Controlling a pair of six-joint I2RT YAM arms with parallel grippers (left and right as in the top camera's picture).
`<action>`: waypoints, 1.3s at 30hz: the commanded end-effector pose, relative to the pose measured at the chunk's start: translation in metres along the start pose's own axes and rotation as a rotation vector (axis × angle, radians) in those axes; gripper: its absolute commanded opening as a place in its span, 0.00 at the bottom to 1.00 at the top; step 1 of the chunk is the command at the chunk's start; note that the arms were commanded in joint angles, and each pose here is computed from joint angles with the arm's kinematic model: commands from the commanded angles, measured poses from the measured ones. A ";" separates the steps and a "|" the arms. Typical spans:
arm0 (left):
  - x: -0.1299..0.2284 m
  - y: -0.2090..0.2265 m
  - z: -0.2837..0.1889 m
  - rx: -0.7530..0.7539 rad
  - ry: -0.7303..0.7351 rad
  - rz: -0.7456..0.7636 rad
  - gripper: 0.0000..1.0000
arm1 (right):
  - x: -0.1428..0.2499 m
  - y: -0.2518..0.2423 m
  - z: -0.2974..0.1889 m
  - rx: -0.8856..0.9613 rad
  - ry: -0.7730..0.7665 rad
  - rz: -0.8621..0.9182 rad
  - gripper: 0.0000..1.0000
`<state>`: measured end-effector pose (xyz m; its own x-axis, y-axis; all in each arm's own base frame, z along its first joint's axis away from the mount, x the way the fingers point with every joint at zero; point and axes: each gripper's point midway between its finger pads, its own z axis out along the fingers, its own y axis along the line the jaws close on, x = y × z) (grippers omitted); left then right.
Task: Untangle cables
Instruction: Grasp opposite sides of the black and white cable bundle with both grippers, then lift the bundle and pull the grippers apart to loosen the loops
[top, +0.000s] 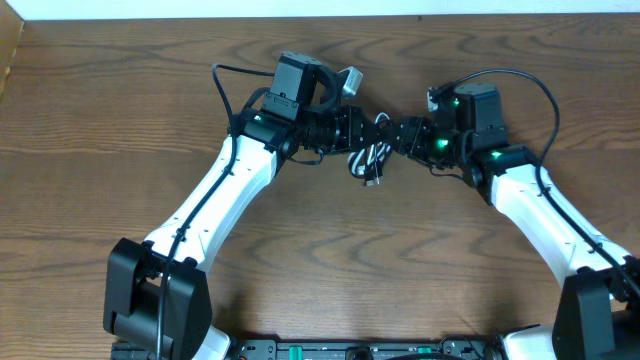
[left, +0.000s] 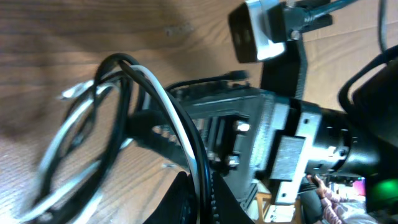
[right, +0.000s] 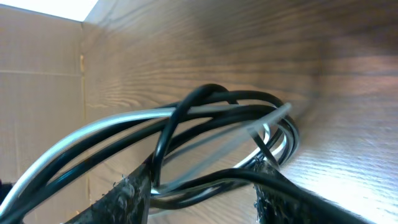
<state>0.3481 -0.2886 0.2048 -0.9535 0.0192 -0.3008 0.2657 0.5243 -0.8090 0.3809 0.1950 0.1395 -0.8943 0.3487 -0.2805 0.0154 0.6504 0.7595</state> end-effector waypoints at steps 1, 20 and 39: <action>-0.002 -0.012 -0.004 0.045 0.003 -0.006 0.08 | -0.004 0.010 0.004 -0.033 -0.004 0.027 0.50; -0.034 -0.016 -0.015 0.078 -0.108 -0.173 0.08 | -0.014 -0.007 0.009 0.095 -0.099 0.030 0.14; 0.009 0.050 -0.043 -0.096 0.050 0.053 0.07 | -0.012 -0.034 -0.012 0.098 -0.007 -0.167 0.01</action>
<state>0.3532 -0.2200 0.1778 -0.9788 -0.0242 -0.2035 0.1455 0.6172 -0.7732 0.3848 0.1547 0.1137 -0.8840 0.2928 -0.3645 0.0001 0.7797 0.6261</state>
